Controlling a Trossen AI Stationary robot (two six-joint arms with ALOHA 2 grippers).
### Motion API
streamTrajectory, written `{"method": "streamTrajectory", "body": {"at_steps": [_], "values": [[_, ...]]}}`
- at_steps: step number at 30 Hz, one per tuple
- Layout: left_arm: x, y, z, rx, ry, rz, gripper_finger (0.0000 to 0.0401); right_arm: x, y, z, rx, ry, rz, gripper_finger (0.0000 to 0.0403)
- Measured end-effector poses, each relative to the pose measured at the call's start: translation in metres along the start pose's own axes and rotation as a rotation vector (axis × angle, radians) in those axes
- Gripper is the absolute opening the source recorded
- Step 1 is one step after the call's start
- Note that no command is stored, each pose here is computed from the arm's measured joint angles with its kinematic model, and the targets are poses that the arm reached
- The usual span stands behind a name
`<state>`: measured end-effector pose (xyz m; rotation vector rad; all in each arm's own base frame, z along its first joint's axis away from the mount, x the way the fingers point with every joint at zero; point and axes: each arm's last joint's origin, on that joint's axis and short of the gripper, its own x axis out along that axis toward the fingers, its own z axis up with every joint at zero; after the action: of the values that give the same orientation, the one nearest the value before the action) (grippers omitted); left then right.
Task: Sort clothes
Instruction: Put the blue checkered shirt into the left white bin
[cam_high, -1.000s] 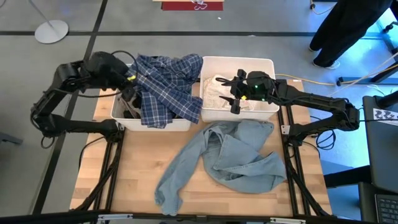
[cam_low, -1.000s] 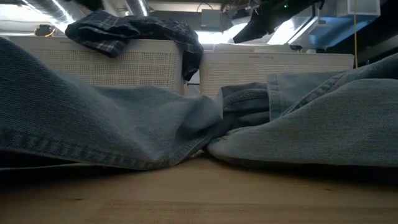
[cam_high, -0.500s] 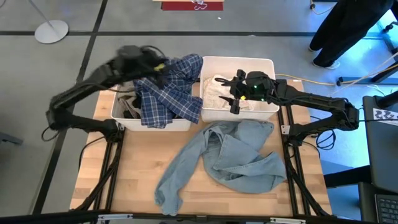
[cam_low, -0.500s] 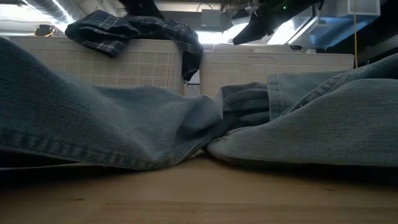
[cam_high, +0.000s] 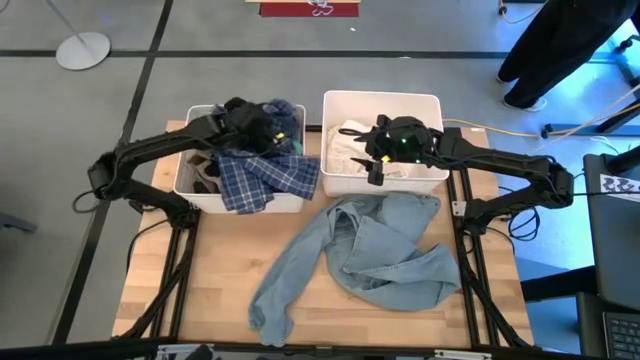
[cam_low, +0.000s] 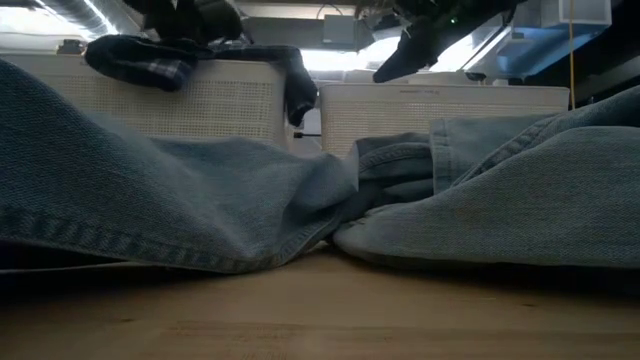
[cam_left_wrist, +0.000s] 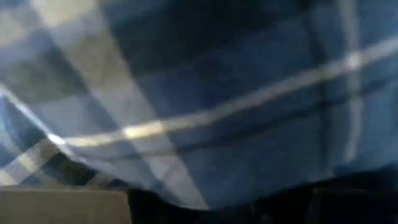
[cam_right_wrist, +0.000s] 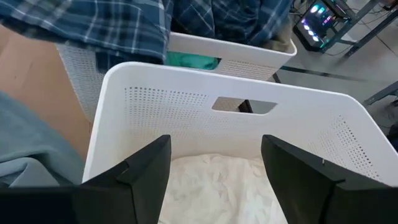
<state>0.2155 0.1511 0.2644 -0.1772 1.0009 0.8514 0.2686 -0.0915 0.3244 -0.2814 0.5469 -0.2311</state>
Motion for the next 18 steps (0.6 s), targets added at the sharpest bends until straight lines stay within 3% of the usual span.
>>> {"method": "streamTrajectory", "body": {"at_steps": [8, 18], "values": [[0.029, -0.012, -0.02, -0.077, -0.085, -0.038, 0.0158, 0.001, 0.0, 0.0, 0.0, 0.002, 0.0, 0.0253], [0.042, -0.002, -0.019, -0.144, -0.082, -0.066, 0.0158, 0.001, 0.0, 0.0, 0.0, 0.0, 0.0, 0.0253]]}}
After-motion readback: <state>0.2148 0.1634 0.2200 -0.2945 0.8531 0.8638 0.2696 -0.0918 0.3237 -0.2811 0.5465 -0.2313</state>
